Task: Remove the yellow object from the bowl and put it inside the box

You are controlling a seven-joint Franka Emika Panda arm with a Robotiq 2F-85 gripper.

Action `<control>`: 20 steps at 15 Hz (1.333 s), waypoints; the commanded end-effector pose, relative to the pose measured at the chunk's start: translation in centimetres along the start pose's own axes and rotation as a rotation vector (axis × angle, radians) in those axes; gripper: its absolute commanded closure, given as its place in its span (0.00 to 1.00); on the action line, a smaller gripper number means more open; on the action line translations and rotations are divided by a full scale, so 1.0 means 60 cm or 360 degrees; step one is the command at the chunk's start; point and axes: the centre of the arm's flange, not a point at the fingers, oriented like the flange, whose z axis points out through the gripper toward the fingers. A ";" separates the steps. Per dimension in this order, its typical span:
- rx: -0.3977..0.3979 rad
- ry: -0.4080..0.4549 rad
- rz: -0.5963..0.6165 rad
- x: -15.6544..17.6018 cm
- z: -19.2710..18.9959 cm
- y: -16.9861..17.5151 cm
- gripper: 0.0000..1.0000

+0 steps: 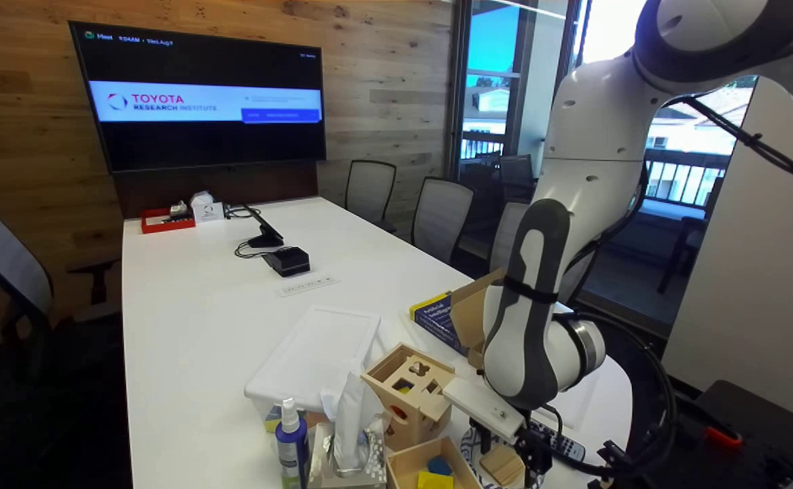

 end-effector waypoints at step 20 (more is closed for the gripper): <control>0.0144 0.0374 0.0026 0.013 -0.044 -0.036 0.00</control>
